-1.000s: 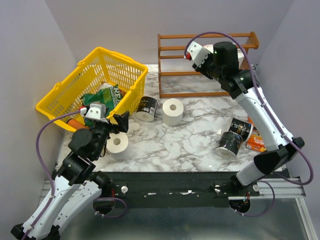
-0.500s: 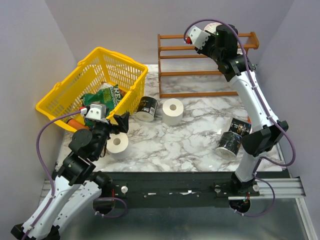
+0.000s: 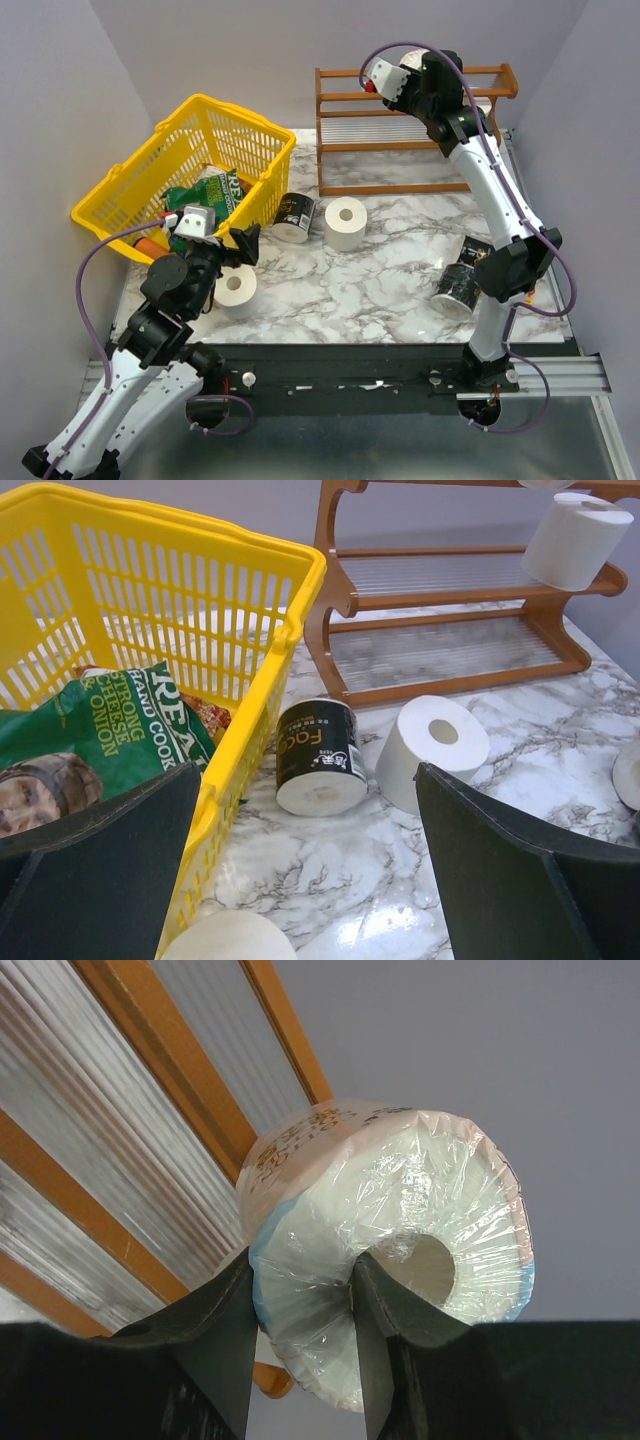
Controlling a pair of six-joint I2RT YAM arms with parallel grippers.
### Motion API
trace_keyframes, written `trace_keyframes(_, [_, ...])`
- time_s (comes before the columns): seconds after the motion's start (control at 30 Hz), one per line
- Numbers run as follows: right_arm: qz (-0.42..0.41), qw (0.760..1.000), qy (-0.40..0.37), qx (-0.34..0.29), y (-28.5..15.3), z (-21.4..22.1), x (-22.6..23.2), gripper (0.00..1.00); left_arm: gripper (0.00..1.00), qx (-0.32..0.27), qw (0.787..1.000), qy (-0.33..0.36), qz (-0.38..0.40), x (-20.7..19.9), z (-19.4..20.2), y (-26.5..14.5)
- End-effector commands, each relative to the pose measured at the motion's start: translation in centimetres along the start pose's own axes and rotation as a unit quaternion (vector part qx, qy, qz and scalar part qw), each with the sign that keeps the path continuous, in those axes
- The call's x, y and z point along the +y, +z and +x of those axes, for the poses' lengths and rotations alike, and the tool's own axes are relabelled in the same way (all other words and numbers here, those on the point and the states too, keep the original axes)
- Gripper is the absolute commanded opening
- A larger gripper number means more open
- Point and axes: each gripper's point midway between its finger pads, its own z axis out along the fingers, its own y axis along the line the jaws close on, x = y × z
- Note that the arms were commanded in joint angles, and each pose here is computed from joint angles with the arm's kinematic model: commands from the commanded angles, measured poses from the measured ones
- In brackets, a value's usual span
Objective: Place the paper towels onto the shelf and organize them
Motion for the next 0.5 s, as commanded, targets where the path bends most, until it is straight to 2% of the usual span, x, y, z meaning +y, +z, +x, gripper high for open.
trace_keyframes(0.0, [0.041, 0.999, -0.005, -0.024, -0.3, -1.0, -2.9, 0.47, 0.99, -0.001, 1.000, 0.001, -0.007, 0.2, 0.2, 0.3])
trace_keyframes(0.47, [0.061, 0.997, -0.024, -0.029, 0.7, -0.7, -3.8, 0.57, 0.99, 0.001, 1.000, 0.003, -0.010, 0.3, 0.3, 0.3])
